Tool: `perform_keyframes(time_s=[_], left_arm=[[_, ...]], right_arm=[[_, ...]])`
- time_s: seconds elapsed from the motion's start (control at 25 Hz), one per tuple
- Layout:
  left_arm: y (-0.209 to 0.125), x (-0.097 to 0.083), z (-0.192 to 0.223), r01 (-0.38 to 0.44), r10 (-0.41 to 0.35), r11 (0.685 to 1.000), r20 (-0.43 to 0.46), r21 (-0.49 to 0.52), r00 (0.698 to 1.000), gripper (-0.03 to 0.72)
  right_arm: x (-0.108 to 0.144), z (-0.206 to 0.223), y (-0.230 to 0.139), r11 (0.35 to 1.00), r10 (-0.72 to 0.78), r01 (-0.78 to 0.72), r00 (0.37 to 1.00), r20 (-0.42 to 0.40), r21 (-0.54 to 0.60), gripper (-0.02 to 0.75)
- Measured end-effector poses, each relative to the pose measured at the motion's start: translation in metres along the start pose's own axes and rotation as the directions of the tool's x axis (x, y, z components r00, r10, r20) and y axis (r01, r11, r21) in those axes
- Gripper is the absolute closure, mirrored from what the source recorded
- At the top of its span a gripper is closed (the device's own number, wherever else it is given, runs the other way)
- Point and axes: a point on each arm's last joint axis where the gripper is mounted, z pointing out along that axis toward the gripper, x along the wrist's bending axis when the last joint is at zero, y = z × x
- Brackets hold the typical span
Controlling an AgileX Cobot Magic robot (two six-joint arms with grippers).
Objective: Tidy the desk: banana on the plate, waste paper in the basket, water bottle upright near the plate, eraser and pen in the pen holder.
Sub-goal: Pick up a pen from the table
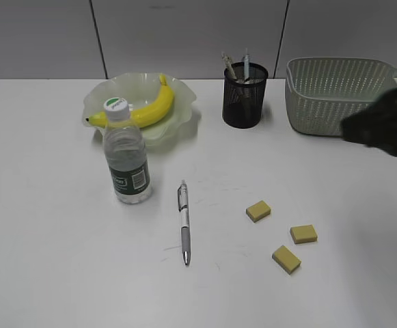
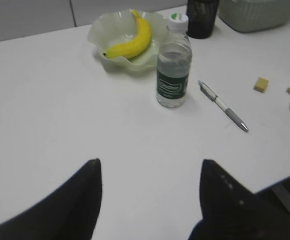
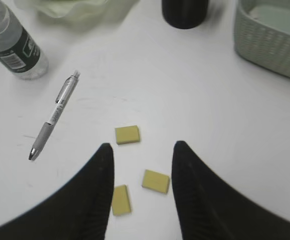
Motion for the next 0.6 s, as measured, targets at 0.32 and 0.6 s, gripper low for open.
perform_keyframes(time_s=[0.32, 0.6], left_arm=[[-0.005, -0.001, -0.009, 0.104, -0.117, 0.992, -0.232, -0.067, 0.966, 0.234], [-0.006, -0.003, -0.012, 0.17, -0.196, 0.98, -0.386, -0.1, 0.902, 0.237]], right_arm=[[0.07, 0.164, 0.041, 0.935, -0.068, 0.107, 0.99, -0.126, 0.337, 0.405], [0.092, 0.263, 0.022, 0.814, 0.008, 0.036, 0.997, -0.072, 0.58, 0.304]])
